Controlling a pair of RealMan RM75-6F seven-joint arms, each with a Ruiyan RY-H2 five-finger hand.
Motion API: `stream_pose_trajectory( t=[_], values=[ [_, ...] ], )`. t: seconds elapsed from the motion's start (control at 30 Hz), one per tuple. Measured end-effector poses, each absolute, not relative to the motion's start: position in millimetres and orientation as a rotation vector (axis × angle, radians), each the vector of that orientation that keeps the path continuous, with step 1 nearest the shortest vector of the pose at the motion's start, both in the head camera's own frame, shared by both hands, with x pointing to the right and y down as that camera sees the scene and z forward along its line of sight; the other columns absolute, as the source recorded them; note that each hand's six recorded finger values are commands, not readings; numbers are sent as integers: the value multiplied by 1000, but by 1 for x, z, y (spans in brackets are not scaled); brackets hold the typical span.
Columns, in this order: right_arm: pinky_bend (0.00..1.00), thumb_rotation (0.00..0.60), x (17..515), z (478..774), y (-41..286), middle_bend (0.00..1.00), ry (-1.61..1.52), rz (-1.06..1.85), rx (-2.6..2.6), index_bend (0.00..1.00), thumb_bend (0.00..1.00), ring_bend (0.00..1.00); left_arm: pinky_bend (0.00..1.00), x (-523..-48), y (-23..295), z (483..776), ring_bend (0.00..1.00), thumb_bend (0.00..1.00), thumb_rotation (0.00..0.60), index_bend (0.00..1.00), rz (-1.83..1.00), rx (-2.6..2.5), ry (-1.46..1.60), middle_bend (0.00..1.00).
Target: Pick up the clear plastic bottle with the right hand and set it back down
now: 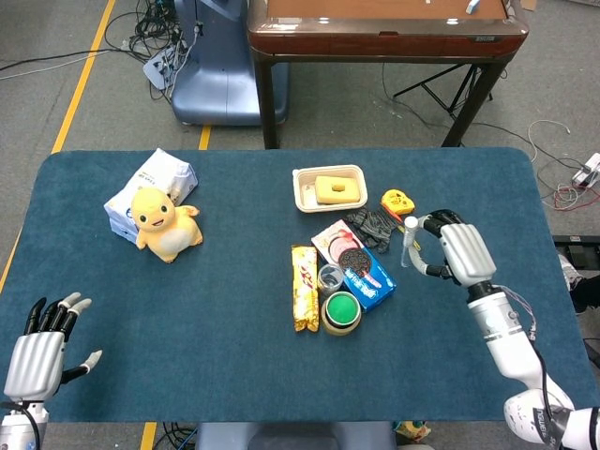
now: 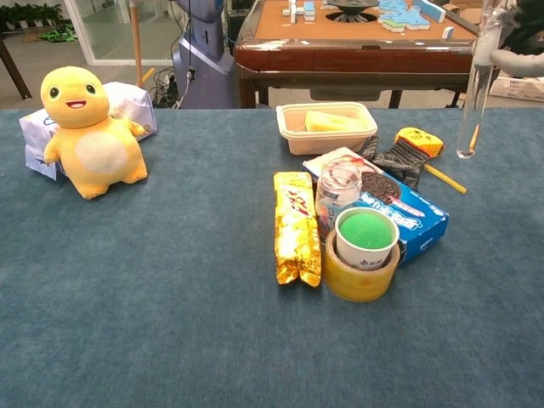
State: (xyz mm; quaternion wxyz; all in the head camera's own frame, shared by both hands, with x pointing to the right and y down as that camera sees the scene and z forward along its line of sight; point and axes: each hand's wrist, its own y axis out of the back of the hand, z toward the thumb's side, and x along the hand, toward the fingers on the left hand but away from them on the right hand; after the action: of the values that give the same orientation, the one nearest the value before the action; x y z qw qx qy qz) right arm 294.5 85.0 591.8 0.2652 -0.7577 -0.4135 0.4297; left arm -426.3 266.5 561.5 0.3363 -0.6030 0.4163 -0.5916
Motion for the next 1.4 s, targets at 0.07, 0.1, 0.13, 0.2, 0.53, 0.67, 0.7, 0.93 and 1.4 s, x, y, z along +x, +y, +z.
stream_pose_trajectory(
  t=[0.07, 0.1, 0.13, 0.2, 0.53, 0.67, 0.7, 0.93, 1.4],
  values=[
    [182, 600, 293, 595, 87, 437, -1161, 1148, -2113, 661, 593, 288, 0, -428, 267, 561, 119, 201, 600, 194, -1545, -1568, 1088, 122],
    [182, 600, 293, 596, 88, 438, -1182, 1141, -2142, 663, 593, 289, 0, -428, 267, 561, 119, 201, 600, 194, -1547, -1567, 1089, 122],
    [182, 600, 293, 598, 89, 439, -1201, 1135, -2170, 663, 593, 291, 0, -429, 267, 560, 119, 201, 600, 194, -1549, -1565, 1091, 122],
    [182, 600, 294, 603, 91, 439, -1230, 1131, -2221, 665, 593, 294, 0, -430, 268, 560, 119, 201, 600, 194, -1554, -1562, 1093, 122],
    [182, 600, 310, 613, 88, 462, -1079, 1175, -1966, 674, 593, 314, 0, -429, 267, 562, 120, 201, 600, 194, -1554, -1565, 1090, 122],
    [183, 600, 310, 616, 91, 462, -1058, 1194, -1942, 674, 593, 314, 0, -430, 268, 563, 120, 201, 600, 194, -1559, -1565, 1090, 122],
    [183, 600, 309, 617, 92, 462, -1071, 1192, -1961, 674, 593, 314, 0, -430, 268, 563, 120, 201, 600, 194, -1559, -1565, 1090, 122],
    [183, 600, 308, 620, 98, 463, -1288, 1121, -2241, 674, 593, 314, 0, -429, 267, 563, 119, 201, 600, 194, -1557, -1565, 1085, 122],
    [183, 600, 319, 623, 96, 463, -1140, 1168, -2005, 674, 593, 314, 0, -428, 267, 564, 119, 201, 600, 194, -1559, -1567, 1081, 122]
  ],
)
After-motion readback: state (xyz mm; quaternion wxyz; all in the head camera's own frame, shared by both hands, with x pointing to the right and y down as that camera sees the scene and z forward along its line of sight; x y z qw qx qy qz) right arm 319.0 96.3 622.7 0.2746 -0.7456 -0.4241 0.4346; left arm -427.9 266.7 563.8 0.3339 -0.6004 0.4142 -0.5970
